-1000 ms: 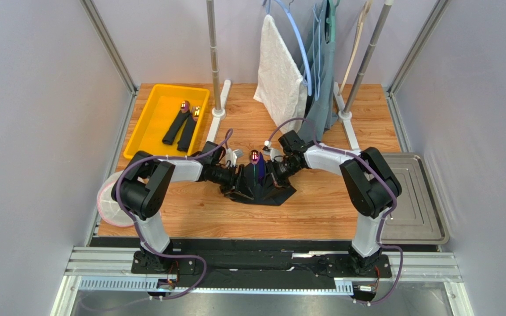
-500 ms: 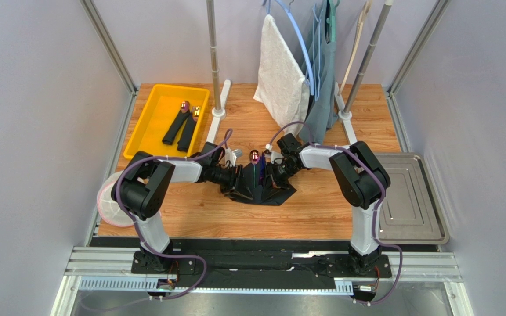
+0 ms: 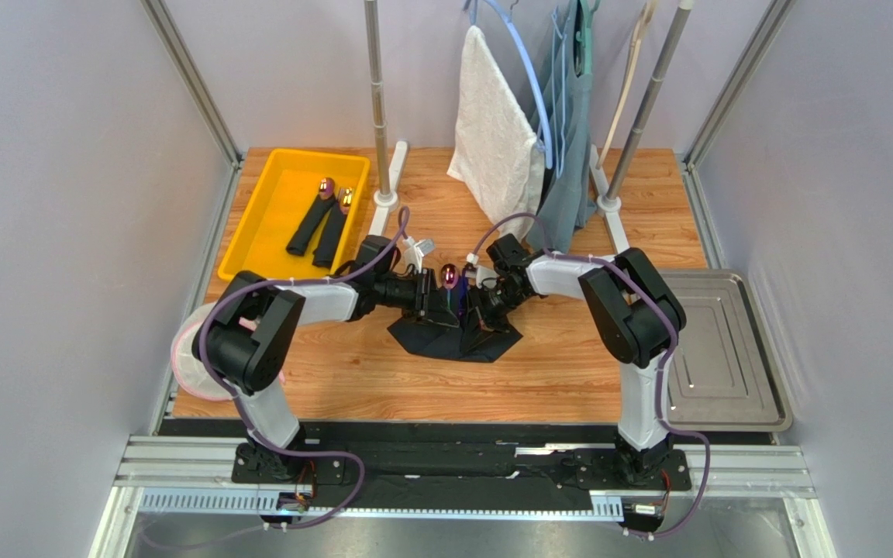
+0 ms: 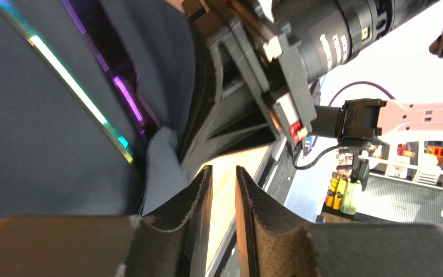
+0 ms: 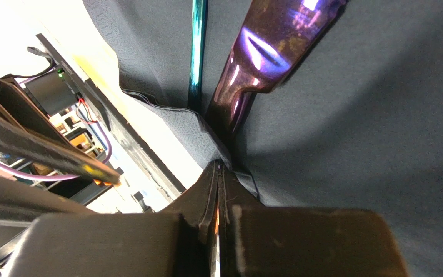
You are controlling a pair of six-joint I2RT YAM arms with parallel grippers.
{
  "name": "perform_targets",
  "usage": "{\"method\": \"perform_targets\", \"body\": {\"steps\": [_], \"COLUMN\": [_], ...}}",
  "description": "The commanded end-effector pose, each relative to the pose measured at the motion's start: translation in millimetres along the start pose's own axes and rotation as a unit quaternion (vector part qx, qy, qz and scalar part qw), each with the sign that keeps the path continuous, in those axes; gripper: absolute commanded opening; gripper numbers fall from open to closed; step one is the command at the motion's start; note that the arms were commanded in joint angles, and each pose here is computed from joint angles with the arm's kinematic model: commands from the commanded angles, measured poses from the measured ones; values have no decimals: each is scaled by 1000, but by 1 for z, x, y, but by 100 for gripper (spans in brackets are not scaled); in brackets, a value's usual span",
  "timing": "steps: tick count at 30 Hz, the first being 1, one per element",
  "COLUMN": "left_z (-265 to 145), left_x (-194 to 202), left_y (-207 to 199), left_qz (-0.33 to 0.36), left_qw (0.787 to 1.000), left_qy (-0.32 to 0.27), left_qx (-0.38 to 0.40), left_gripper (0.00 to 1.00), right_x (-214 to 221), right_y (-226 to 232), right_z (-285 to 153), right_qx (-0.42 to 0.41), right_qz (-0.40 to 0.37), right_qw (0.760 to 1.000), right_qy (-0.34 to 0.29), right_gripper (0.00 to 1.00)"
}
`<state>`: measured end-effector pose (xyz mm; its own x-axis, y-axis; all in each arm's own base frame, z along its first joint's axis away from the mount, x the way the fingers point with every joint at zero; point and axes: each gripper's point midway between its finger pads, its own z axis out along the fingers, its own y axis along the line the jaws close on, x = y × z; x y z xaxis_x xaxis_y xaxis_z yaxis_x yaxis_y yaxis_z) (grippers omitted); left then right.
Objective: Place the utensils on the paper napkin and roll it up
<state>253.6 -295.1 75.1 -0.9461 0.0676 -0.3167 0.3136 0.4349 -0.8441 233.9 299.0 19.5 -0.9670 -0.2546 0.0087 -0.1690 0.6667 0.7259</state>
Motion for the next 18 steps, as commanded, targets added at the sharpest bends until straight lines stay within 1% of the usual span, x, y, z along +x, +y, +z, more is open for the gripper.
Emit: {"method": "perform_targets", "body": {"steps": [1,7,14,18], "left_z": [15,26,33,35], "left_x": [-9,-7,-7,1], "left_y": [-6,13,32,43], "left_qz": [5,-20,-37,-53], "left_qw": [1000,1000,999,998], "left_qy": [-9,-10,-10,-3], "left_qx": [18,7,-21,-32], "left_gripper": [27,19,15,13], "right_x": [-13,-13,-12,-11], "right_y": [-1,0,7,13], "right_z": [1,-2,-12,-23], "right_qx": [7,8,9,21], "right_qz": [-18,-17,-39,-61], "right_qw": [1000,1000,999,998], "right_qy": [-13,-13,-18,-18], "right_gripper": [0,0,0,5]}}
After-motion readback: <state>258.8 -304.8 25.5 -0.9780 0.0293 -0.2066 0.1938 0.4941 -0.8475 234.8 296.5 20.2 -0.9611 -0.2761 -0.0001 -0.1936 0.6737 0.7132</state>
